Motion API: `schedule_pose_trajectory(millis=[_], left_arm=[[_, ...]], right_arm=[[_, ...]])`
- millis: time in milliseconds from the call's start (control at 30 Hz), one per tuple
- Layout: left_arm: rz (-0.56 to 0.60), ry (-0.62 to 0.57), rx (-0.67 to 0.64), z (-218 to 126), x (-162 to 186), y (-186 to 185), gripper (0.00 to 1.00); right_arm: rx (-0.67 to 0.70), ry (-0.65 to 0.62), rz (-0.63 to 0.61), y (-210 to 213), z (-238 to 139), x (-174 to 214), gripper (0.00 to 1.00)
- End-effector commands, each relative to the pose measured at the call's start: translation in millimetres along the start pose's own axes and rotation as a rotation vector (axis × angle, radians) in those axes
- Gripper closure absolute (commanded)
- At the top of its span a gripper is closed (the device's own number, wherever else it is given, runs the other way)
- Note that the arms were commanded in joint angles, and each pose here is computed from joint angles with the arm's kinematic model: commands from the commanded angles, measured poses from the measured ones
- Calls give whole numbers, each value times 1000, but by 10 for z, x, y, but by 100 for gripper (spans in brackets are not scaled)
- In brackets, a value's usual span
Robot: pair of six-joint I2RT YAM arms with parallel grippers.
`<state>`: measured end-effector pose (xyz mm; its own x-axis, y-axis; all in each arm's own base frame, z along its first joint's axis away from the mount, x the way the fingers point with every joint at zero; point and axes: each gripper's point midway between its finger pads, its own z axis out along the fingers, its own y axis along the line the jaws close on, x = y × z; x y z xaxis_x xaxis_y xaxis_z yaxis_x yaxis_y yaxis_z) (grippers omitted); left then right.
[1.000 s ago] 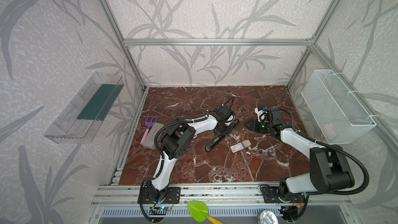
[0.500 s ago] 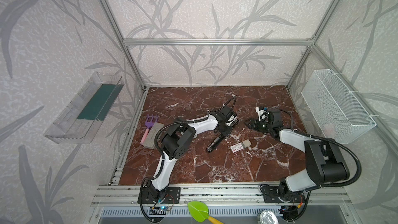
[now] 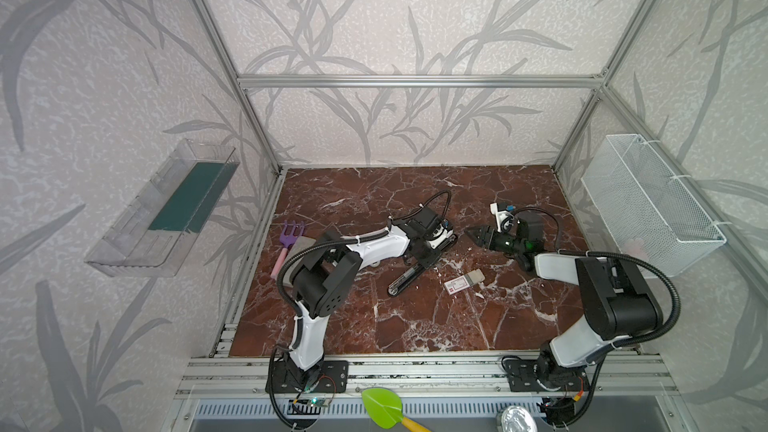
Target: Load the staples into the stapler
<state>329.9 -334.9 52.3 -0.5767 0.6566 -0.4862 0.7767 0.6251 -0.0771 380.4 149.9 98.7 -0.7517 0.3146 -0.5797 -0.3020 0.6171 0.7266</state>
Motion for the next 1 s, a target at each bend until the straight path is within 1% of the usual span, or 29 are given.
schedule_pose_trajectory(millis=[0,67,167,267,333,400,533,633,767,967], left_arm=[[12,-149,-14,-294,-353,15,100],[2,-167,-8,-301,-367,1,100],[1,-168,-6,-298,-358,-20,100],[-1,-177,-4,-313,-374,-29,100],[-2,-179,-1,-315,-382,-39,100],[-3,-177,2,-309,-375,-44,100],[-1,-184,7,-322,-384,-62,100],[-2,-195,19,-347,-413,-93,100],[-3,-200,27,-347,-415,-114,100],[-1,-209,35,-359,-420,-154,100]], right_arm=[[-9,-20,76,-38,20,-7,40],[-25,-37,130,-24,23,2,39],[-92,-59,131,115,68,-32,39],[-146,-70,163,164,148,-13,37],[-178,-79,176,194,187,-18,34],[-189,-73,191,198,247,13,33],[-185,-41,181,245,385,112,32],[-202,-51,190,271,435,96,33],[-238,-60,217,292,489,58,36],[-226,-45,218,272,574,73,51]])
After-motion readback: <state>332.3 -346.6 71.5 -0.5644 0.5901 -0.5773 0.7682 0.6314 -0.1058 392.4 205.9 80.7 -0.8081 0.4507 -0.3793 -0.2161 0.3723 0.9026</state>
